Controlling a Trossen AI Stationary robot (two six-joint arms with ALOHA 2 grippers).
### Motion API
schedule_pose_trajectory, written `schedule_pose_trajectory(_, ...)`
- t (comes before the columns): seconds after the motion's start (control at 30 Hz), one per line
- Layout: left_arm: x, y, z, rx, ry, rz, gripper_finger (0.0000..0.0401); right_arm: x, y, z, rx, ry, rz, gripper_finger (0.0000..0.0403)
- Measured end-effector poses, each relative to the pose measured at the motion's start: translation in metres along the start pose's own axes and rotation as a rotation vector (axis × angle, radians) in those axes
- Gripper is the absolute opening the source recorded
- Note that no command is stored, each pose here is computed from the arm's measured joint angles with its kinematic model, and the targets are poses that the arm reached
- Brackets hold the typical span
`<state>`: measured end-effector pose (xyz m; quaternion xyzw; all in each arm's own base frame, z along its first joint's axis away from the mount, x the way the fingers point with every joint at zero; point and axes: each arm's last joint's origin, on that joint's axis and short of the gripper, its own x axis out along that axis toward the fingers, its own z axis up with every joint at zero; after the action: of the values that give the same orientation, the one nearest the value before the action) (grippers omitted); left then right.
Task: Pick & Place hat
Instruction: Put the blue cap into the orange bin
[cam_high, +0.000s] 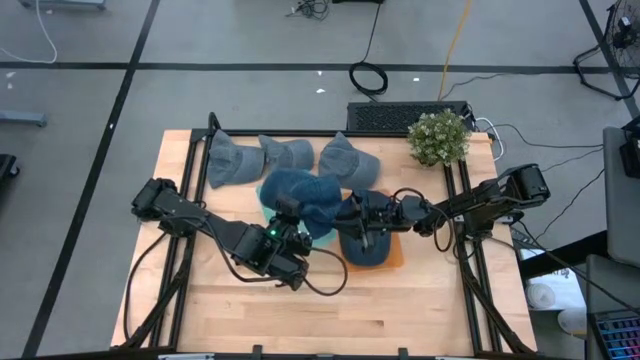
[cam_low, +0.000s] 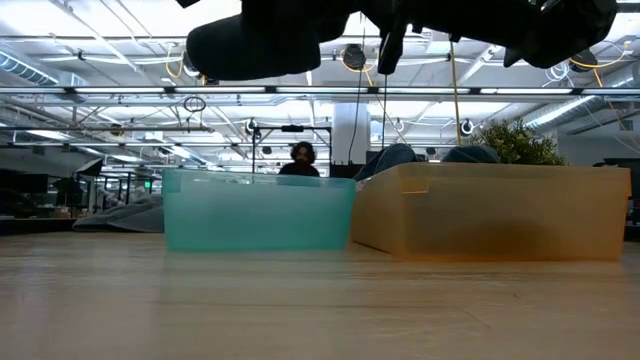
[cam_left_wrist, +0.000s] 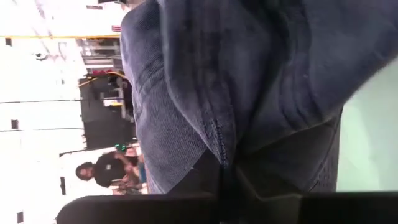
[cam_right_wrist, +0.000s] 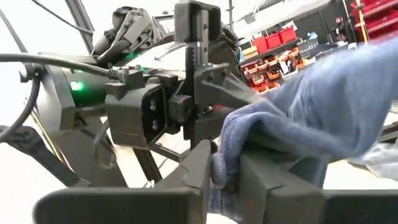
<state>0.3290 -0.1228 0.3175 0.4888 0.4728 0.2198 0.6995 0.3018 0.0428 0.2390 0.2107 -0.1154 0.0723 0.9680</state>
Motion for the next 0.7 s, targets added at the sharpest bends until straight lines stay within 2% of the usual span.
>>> schedule_pose_trajectory(0.07,0.001,-0.001,0.0,-0.028,-0.002,-0.036,0.0007,0.0,0.0,0.0,-0.024,0.001,0.002,0.0018)
schedule_pose_trajectory(0.13,0.004,0.0,0.0,-0.081,0.001,-0.068,0.0006,0.0,0.0,0.0,-0.039,0.004,0.002,0.0015)
schedule_pose_trajectory(0.27,0.009,0.003,-0.001,-0.294,0.024,-0.068,0.0037,0.0,0.0,-0.001,-0.049,0.011,-0.002,0.0014)
schedule_pose_trajectory(0.47,0.024,0.008,-0.005,-0.559,0.089,-0.134,0.0161,0.0,-0.001,-0.003,-0.052,0.037,-0.013,0.0014)
schedule_pose_trajectory(0.7,0.029,0.006,-0.005,-0.625,0.128,-0.315,0.0303,-0.005,0.002,0.005,-0.061,0.1,-0.037,0.0014)
